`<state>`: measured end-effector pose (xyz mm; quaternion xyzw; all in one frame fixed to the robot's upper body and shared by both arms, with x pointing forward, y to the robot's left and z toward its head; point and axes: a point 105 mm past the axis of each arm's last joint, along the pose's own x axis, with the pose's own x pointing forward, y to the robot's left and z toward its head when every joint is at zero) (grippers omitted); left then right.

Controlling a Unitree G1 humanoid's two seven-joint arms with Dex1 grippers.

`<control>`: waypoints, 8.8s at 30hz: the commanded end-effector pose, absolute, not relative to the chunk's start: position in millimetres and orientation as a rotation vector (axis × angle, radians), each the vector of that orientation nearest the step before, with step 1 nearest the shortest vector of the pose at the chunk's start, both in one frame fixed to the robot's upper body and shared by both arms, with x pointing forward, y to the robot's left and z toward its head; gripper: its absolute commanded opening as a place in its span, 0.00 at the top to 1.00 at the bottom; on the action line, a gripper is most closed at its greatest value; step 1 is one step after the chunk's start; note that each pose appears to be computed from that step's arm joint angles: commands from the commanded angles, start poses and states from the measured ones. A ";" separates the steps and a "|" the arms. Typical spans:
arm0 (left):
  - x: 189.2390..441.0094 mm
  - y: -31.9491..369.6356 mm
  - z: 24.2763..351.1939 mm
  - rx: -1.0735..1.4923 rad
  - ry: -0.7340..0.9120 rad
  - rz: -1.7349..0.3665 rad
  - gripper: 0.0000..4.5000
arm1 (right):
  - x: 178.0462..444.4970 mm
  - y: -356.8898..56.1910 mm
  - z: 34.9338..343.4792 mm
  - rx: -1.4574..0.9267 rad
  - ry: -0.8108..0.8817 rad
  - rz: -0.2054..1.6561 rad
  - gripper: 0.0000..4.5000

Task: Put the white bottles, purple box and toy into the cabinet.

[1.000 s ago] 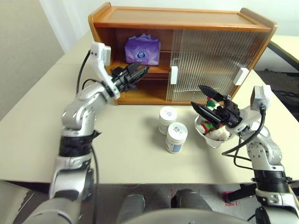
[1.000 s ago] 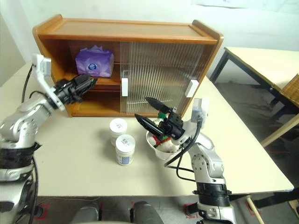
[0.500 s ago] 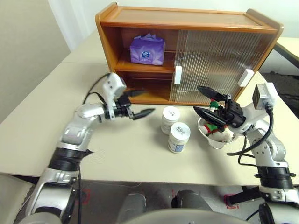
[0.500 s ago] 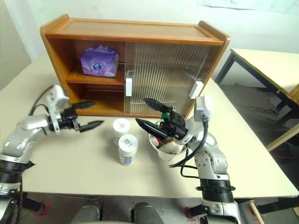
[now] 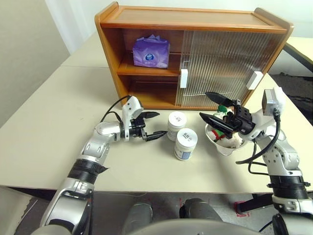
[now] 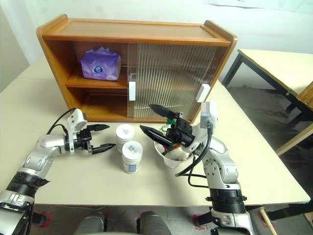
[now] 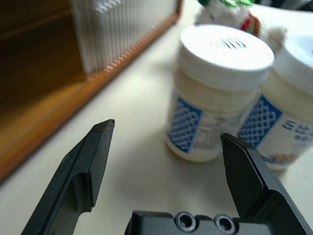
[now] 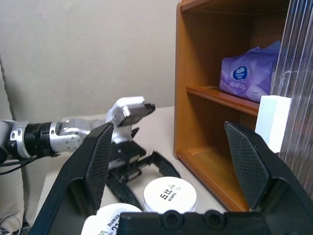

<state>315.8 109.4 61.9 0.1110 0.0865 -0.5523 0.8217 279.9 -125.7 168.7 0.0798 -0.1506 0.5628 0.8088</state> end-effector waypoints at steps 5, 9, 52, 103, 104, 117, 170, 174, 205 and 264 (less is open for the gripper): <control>304.9 95.9 45.6 0.217 0.238 -1.233 0.01 | 281.4 -122.4 166.8 0.169 -0.314 1.202 0.00; 305.6 90.5 35.5 0.240 0.274 -1.229 0.01 | 280.8 -121.1 165.6 0.170 -0.309 1.206 0.00; 355.1 149.2 54.6 0.079 0.109 -0.653 0.31 | 286.7 -126.1 154.4 0.097 -0.281 1.157 0.00; 435.4 137.2 62.4 0.041 0.211 -0.357 0.31 | 282.1 -117.7 152.6 0.123 -0.292 1.170 0.00; 435.3 136.6 61.9 0.041 0.213 -0.359 0.31 | 282.2 -117.5 152.5 0.123 -0.292 1.170 0.00; 432.7 122.4 57.7 0.046 0.223 -0.398 0.31 | 284.3 -117.2 153.2 0.120 -0.294 1.176 0.00; 398.9 149.5 50.2 0.047 0.211 -0.247 0.01 | 285.7 -113.7 152.4 0.118 -0.302 1.183 0.00; 391.4 154.8 55.3 0.017 0.200 -0.230 0.05 | 285.2 -113.3 151.5 0.119 -0.300 1.187 0.00; 426.1 149.9 59.9 0.087 0.208 -0.154 1.00 | 285.8 -112.9 151.5 0.099 -0.297 1.201 0.00; 431.0 80.7 61.0 0.129 0.209 -0.440 1.00 | 283.5 -111.4 150.6 0.102 -0.298 1.189 0.00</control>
